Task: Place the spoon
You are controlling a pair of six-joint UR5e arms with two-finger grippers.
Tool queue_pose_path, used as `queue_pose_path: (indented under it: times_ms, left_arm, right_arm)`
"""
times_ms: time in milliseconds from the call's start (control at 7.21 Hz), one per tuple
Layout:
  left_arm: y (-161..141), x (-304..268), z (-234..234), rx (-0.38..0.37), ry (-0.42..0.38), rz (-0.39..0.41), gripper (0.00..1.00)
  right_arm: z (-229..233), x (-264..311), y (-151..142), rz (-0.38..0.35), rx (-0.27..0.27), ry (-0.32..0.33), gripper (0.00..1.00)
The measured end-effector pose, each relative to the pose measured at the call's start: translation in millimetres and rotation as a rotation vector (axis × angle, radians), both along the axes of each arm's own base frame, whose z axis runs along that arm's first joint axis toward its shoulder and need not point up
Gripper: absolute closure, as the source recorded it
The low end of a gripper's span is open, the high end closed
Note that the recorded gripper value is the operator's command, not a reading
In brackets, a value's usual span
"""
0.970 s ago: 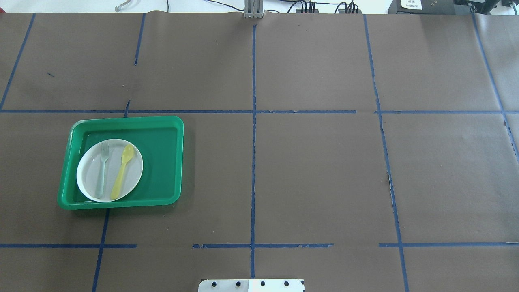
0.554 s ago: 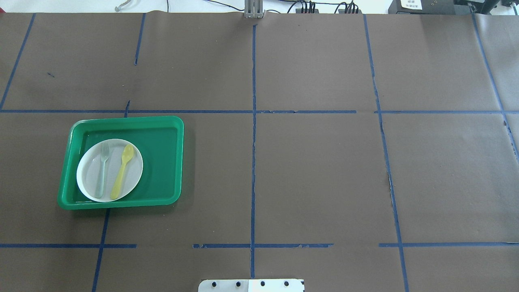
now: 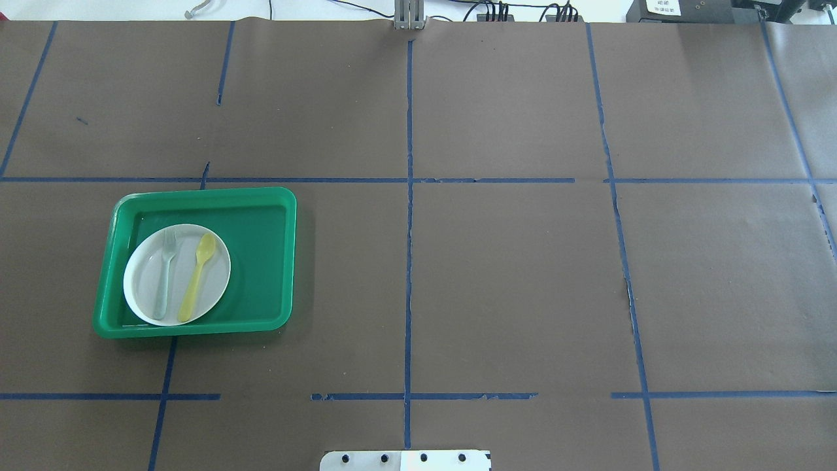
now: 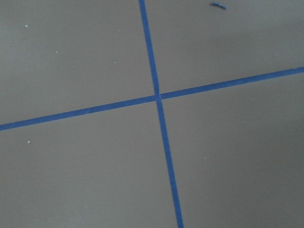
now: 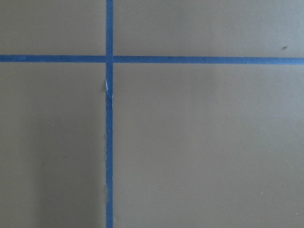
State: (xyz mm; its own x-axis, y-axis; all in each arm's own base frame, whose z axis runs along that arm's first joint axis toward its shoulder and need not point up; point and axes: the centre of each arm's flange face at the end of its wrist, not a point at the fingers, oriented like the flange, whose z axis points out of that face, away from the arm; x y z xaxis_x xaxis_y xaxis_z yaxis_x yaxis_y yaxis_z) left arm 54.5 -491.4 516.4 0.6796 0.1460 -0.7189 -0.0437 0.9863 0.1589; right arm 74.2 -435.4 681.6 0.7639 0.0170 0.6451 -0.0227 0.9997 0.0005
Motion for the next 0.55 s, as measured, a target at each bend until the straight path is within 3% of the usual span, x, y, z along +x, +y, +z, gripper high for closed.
queue_pose_path:
  times_ms: [554]
  left_arm:
    - [7, 160, -97, -0.143, 0.034, -0.079, 0.00]
  right_arm:
    - [0, 0, 0, 0.001, -0.001, 0.000, 0.00]
